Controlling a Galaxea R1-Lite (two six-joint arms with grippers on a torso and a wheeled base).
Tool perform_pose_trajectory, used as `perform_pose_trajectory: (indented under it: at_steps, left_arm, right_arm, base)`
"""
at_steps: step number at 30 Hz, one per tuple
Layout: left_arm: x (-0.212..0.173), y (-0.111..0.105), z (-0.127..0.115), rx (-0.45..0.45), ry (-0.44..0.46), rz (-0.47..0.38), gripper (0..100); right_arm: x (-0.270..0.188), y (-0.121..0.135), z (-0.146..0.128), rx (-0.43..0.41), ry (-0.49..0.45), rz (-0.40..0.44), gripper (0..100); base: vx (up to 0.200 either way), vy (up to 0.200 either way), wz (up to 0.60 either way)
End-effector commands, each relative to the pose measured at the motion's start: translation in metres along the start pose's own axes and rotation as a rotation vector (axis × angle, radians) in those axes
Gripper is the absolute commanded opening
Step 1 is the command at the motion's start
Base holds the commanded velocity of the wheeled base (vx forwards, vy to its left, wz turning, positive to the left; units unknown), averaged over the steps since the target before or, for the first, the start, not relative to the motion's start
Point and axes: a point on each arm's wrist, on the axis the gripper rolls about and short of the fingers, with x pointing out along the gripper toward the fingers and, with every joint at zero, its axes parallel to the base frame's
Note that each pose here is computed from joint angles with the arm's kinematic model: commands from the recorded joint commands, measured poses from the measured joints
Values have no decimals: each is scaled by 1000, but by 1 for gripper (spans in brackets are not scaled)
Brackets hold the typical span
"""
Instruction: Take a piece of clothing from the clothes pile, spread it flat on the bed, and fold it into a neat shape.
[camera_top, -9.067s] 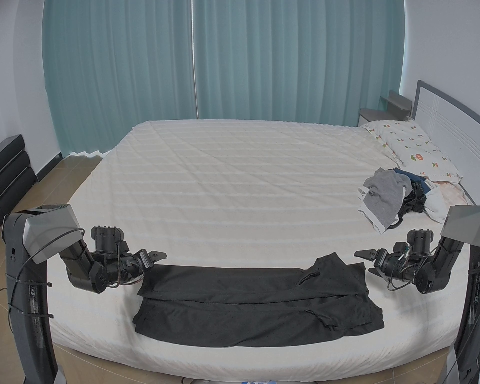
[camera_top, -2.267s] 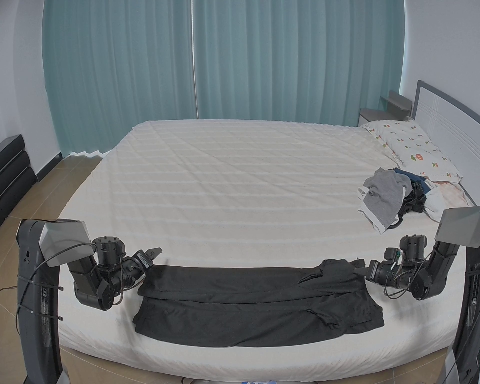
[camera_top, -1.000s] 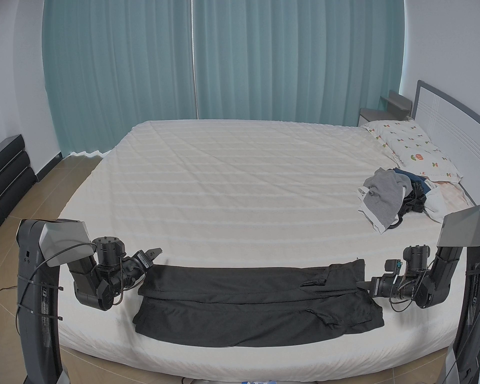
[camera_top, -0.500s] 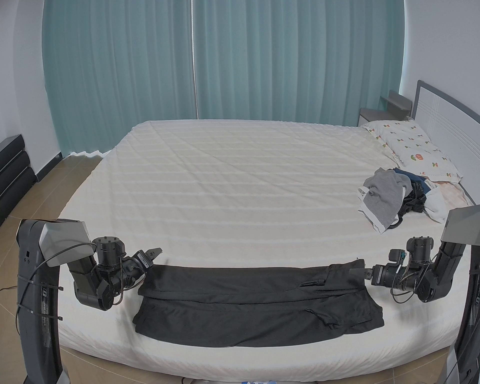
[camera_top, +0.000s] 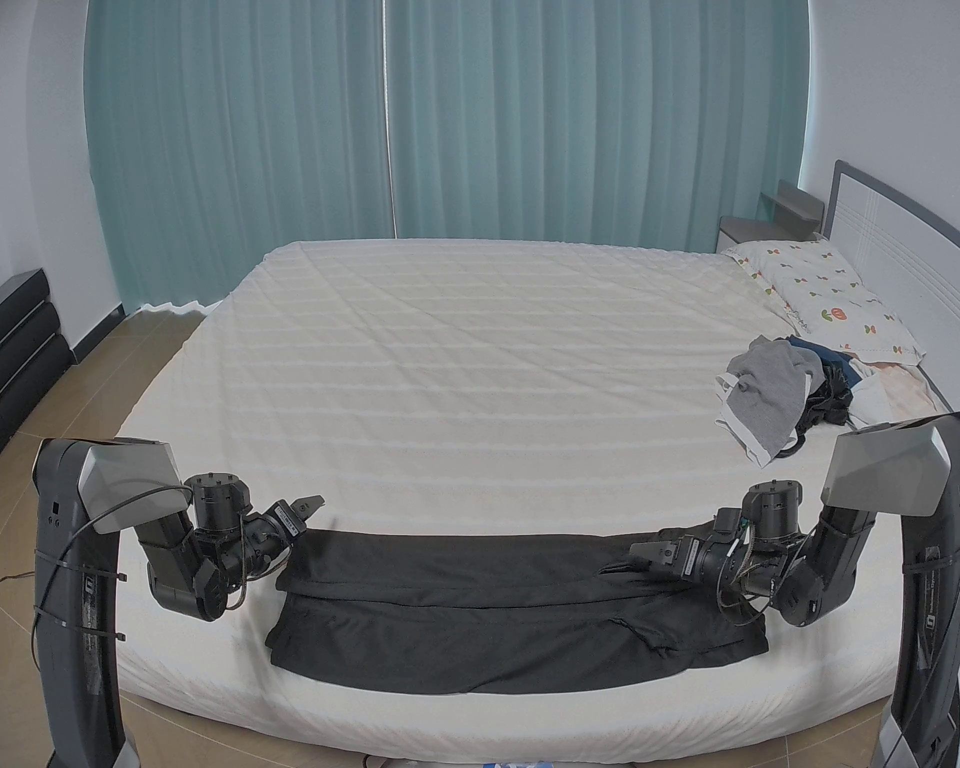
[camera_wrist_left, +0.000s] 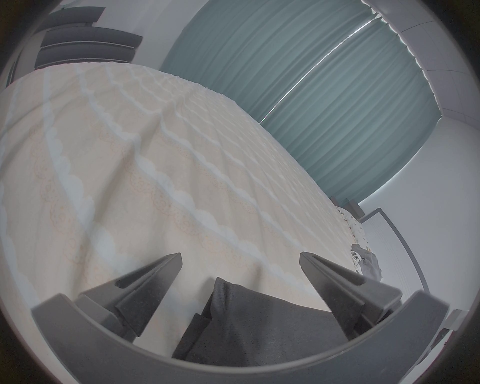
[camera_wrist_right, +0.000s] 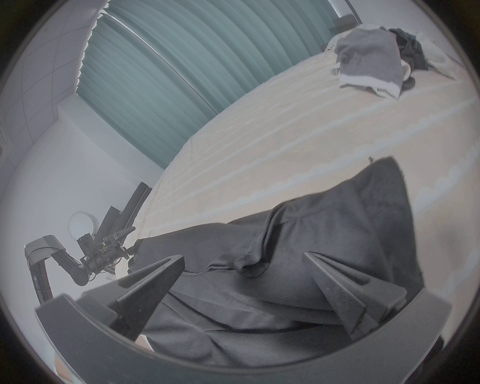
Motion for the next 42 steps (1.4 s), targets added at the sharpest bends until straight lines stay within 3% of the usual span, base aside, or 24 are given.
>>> perform_pose_trajectory:
  at_steps: [1, 16, 30, 42]
  left_arm:
    - [0, 1, -1, 6, 1, 1, 100]
    - [2, 3, -4, 31, 9, 8, 100]
    - [3, 2, -2, 30, 4, 3, 100]
    - [3, 2, -1, 25, -2, 2, 100]
  right_arm:
    - [8, 4, -12, 12, 41, 9, 100]
    - [17, 16, -12, 2, 33, 48, 100]
    - [32, 25, 7, 170, -36, 110, 100]
    - [46, 26, 11, 242, -131, 196, 100]
  base:
    - [0, 0, 0]
    - [0, 0, 0]
    - [0, 0, 0]
    - [0, 0, 0]
